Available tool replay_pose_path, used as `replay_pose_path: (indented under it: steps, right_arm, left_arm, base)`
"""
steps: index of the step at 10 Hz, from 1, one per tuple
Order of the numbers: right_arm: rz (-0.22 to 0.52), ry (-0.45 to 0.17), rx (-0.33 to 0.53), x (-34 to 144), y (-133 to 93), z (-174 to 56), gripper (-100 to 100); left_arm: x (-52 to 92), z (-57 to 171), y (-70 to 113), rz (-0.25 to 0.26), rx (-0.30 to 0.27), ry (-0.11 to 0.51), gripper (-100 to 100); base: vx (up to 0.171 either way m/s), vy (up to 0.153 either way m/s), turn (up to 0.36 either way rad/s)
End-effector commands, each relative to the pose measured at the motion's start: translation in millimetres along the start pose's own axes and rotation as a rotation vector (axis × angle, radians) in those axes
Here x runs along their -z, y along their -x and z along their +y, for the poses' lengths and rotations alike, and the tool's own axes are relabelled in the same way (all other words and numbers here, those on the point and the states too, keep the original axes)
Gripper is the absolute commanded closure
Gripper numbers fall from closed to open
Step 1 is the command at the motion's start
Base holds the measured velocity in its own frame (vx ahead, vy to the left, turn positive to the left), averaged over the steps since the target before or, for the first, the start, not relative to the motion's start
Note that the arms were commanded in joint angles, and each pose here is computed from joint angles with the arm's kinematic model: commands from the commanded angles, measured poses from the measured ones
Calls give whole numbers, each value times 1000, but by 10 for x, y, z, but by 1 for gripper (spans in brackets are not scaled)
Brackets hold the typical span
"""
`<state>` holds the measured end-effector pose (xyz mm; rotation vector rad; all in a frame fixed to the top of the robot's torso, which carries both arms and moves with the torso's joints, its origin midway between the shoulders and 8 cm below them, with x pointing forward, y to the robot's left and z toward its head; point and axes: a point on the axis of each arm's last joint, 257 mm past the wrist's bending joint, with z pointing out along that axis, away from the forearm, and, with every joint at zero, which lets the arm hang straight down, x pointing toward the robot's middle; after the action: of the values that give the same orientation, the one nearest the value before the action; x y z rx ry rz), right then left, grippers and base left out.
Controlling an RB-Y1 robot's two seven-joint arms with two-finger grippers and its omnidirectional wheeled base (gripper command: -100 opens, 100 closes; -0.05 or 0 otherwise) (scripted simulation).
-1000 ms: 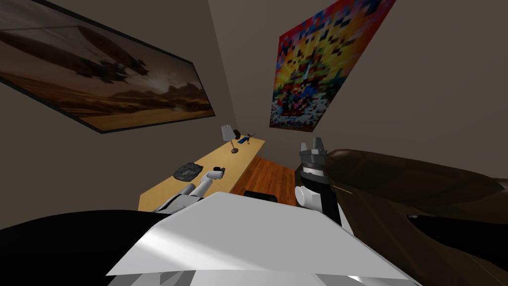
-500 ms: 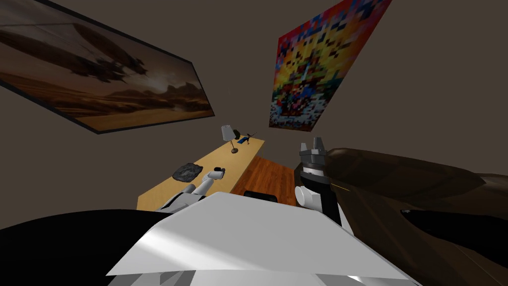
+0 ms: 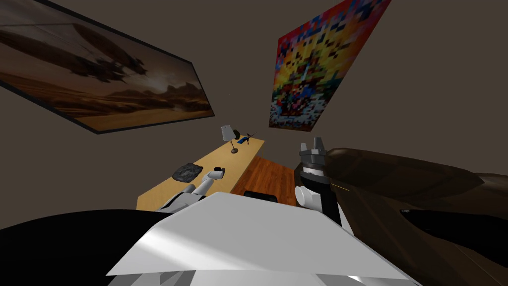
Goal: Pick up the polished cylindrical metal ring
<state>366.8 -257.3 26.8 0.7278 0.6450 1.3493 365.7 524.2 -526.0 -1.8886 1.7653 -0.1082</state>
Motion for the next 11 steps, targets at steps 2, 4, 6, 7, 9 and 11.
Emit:
replay_pose_path:
  steps: [2, 4, 6, 7, 9, 11]
  right_arm:
    - [0, 0, 0, 0, 0, 0, 0]
    - [0, 0, 0, 0, 0, 0, 0]
    - [0, 0, 0, 0, 0, 0, 0]
    - [0, 0, 0, 0, 0, 0, 0]
    - [0, 0, 0, 0, 0, 0, 0]
    - [0, 0, 0, 0, 0, 0, 0]
  left_arm:
    - [44, -19, 26, 4, -10, -5, 100]
    - [80, -28, 42, 9, -19, -8, 100]
    - [116, -37, 55, 14, -29, -11, 100]
    - [136, -41, 59, 17, -34, -12, 100]
    - [175, -48, 65, 23, -44, -15, 100]
    - [166, -48, 60, 21, -41, -14, 0]
  base:
    - [24, -29, 80]
    - [24, -43, 55]
    - [16, -30, 55]
    - [18, -26, 63]
    - [21, -31, 53]
    - [4, -7, 7]
